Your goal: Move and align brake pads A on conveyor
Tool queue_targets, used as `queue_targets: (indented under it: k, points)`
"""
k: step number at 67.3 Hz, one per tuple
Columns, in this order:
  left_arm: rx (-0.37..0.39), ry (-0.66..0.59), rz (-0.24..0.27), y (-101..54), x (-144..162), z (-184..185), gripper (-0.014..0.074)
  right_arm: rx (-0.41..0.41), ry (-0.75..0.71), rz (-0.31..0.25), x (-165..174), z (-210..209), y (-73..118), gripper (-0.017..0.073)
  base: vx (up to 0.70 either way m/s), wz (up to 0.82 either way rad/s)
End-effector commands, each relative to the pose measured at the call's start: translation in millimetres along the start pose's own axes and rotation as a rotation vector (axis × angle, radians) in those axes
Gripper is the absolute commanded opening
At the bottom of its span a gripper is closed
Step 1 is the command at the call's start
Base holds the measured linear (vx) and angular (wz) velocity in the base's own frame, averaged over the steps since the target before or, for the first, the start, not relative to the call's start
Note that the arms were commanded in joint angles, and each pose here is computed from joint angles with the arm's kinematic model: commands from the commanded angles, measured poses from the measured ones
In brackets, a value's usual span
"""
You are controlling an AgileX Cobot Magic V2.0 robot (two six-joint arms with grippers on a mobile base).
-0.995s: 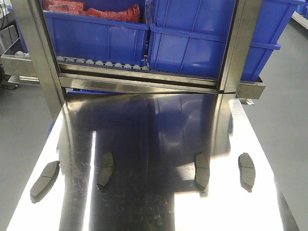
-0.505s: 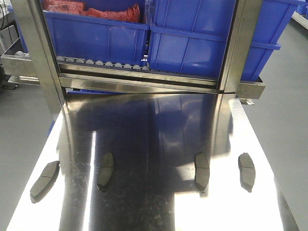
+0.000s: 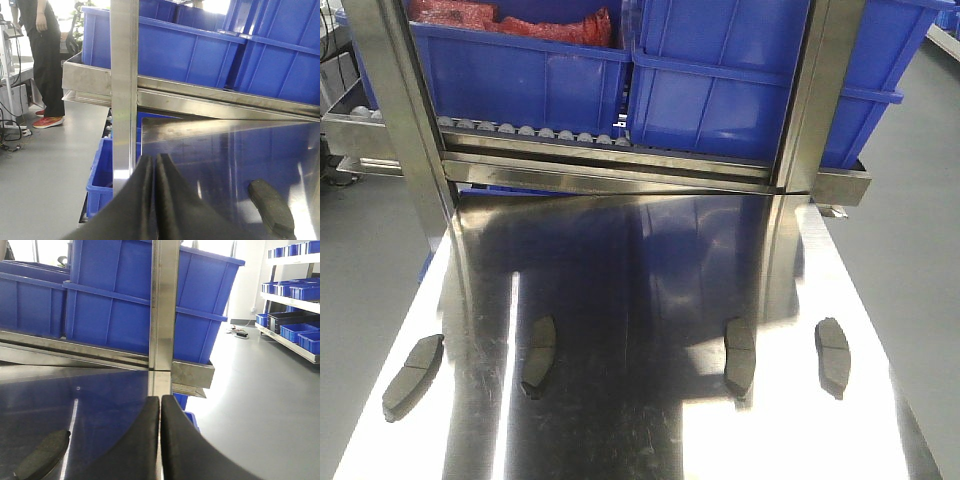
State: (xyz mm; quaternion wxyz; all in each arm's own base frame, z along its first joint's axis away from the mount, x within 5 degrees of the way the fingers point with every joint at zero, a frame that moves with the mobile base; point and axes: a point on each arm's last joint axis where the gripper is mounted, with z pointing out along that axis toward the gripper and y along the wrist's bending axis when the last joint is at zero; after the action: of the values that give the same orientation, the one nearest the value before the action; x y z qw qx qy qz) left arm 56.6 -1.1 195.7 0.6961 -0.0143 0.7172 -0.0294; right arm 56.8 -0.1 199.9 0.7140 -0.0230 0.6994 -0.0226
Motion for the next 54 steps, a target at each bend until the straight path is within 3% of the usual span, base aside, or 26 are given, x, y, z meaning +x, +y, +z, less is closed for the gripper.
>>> queue_targets:
  k: [1, 13, 29, 35, 44, 54]
  points:
    - [0.011, -0.084, -0.007, -0.6, -3, 0, -0.0006, 0.001, -0.079, -0.012, -4, -1, 0.3, -0.0011, 0.0, 0.0]
    - [0.012, -0.091, -0.007, -0.6, -3, -1, -0.0006, 0.001, -0.079, -0.012, -4, -1, 0.3, -0.0011, 0.0, 0.0]
    - [0.035, -0.354, -0.007, -3.0, -34, -7, -0.0006, 0.001, -0.079, -0.012, -4, -1, 0.3, -0.0011, 0.0, 0.0]
    - [0.038, -0.4, -0.007, -4.0, -50, -12, -0.0006, 0.001, -0.079, -0.012, -4, -1, 0.3, -0.0011, 0.0, 0.0]
    - [0.035, -0.369, -0.011, -5.4, -75, -11, -0.0006, 0.001, -0.079, -0.012, -4, -1, 0.3, -0.0011, 0.0, 0.0]
    - [0.017, -0.17, -0.011, -6.8, -102, 6, -0.0006, 0.001, -0.079, -0.012, -4, -1, 0.3, -0.0011, 0.0, 0.0]
